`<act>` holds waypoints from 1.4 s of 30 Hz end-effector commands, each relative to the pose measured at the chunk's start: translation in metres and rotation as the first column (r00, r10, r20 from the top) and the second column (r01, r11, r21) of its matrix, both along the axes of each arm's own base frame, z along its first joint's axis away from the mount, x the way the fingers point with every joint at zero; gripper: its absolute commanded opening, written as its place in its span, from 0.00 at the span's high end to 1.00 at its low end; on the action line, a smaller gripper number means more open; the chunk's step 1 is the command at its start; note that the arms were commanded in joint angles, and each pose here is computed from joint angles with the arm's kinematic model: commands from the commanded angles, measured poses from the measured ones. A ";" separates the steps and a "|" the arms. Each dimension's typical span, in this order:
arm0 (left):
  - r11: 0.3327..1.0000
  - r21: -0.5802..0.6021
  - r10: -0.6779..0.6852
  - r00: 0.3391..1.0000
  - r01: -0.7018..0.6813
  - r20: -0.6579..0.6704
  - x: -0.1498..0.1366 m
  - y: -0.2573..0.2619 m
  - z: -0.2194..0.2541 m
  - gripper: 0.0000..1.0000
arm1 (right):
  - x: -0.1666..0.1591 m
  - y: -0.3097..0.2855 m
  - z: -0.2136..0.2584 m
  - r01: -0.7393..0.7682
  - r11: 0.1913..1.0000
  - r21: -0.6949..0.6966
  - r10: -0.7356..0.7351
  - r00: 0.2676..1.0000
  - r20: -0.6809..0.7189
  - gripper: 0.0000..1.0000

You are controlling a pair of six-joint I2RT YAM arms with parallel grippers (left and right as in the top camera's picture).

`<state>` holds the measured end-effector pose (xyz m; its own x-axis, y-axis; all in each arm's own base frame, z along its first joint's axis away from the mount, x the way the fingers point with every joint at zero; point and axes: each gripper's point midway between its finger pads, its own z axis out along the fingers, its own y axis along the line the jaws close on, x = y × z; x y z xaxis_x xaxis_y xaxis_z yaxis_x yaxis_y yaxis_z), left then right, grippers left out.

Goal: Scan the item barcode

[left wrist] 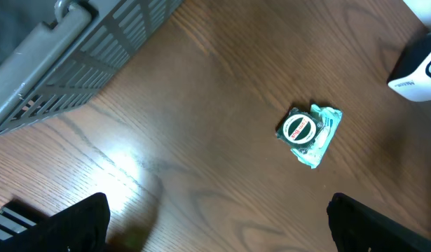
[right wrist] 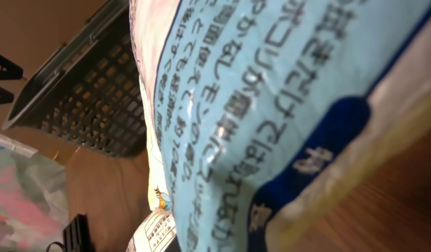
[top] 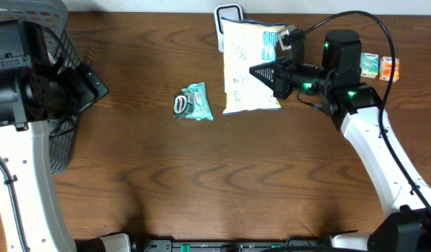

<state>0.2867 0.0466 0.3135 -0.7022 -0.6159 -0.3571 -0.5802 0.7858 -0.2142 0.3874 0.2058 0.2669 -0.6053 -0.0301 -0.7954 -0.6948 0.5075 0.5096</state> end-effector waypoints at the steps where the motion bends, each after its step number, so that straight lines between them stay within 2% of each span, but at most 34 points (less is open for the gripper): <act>1: 1.000 0.010 -0.001 1.000 0.001 0.003 -0.001 0.002 0.002 0.02 | -0.002 0.003 0.015 -0.018 1.000 0.003 0.018 0.998 0.053 0.99; 6: 1.000 0.010 -0.001 1.000 0.001 0.003 -0.001 0.002 0.002 0.02 | 0.003 -0.003 0.003 0.041 0.998 -0.042 -0.041 0.999 0.018 0.99; 9: 1.000 0.010 -0.001 1.000 0.001 0.003 -0.001 0.002 0.002 0.02 | 0.012 -0.013 -0.015 0.140 0.981 -0.131 -0.143 0.990 -0.011 0.99; 11: 1.000 0.010 -0.001 1.000 0.001 0.003 -0.001 0.002 0.002 0.02 | 0.022 -0.029 -0.034 0.261 0.933 -0.247 -0.271 0.962 -0.010 0.99; 12: 1.000 0.010 -0.001 1.000 0.001 0.003 -0.001 0.002 0.002 0.02 | 0.030 -0.050 -0.049 0.374 0.854 -0.362 -0.394 0.919 0.020 0.99; 13: 1.000 0.010 -0.001 1.000 0.001 0.003 -0.001 0.002 0.002 0.02 | 0.035 -0.075 -0.061 0.479 0.739 -0.474 -0.507 0.859 0.077 0.99; 15: 1.000 0.011 -0.001 1.000 0.001 0.003 -0.001 0.002 0.002 0.02 | 0.036 -0.109 -0.068 0.591 0.547 -0.593 -0.616 0.764 0.193 0.99; 16: 1.000 0.010 -0.001 1.000 0.001 0.003 -0.001 0.002 0.002 0.02 | 0.035 -0.120 -0.068 0.623 0.475 -0.621 -0.641 0.729 0.241 0.99; 18: 1.000 0.010 -0.001 1.000 0.001 0.003 -0.001 0.002 0.002 0.03 | 0.030 -0.150 -0.059 0.691 0.246 -0.680 -0.663 0.631 0.402 0.99; 20: 1.000 0.010 -0.001 1.000 0.001 0.003 -0.001 0.002 0.002 0.02 | 0.023 -0.167 -0.050 0.709 0.085 -0.700 -0.631 0.582 0.514 0.99; 21: 1.000 0.010 -0.001 1.000 0.001 0.003 -0.001 0.002 0.002 0.02 | 0.020 -0.170 -0.050 0.700 0.046 -0.713 -0.610 0.585 0.535 0.99; 24: 1.000 0.010 -0.001 1.000 0.001 0.003 -0.001 0.002 0.002 0.02 | 0.018 -0.170 -0.062 0.654 0.024 -0.756 -0.572 0.629 0.527 0.99; 33: 1.000 0.010 -0.001 1.000 0.001 0.003 -0.001 0.002 0.002 0.02 | 0.011 -0.154 -0.154 0.409 -0.043 -0.912 -0.487 0.788 0.376 0.99; 35: 1.000 0.010 -0.001 1.000 0.001 0.003 -0.001 0.002 0.002 0.02 | 0.005 -0.134 -0.173 0.350 -0.004 -0.937 -0.452 0.835 0.314 0.97; 37: 1.000 0.010 -0.001 1.000 0.001 0.003 -0.001 0.002 0.002 0.02 | -0.004 -0.106 -0.190 0.286 0.082 -0.955 -0.412 0.882 0.229 0.92; 38: 1.000 0.010 -0.001 1.000 0.001 0.003 -0.001 0.002 0.002 0.03 | -0.008 -0.092 -0.194 0.263 0.120 -0.957 -0.387 0.900 0.199 0.89; 39: 1.000 0.010 -0.001 1.000 0.001 0.003 -0.001 0.002 0.002 0.02 | -0.013 -0.078 -0.197 0.249 0.155 -0.956 -0.367 0.913 0.178 0.78; 41: 1.000 0.010 -0.001 1.000 0.001 0.003 -0.001 0.002 0.002 0.02 | -0.018 -0.056 -0.193 0.265 0.204 -0.942 -0.366 0.913 0.178 0.39; 42: 1.000 0.010 -0.001 1.000 0.001 0.003 -0.001 0.002 0.002 0.02 | -0.019 -0.047 -0.189 0.280 0.223 -0.934 -0.376 0.908 0.182 0.35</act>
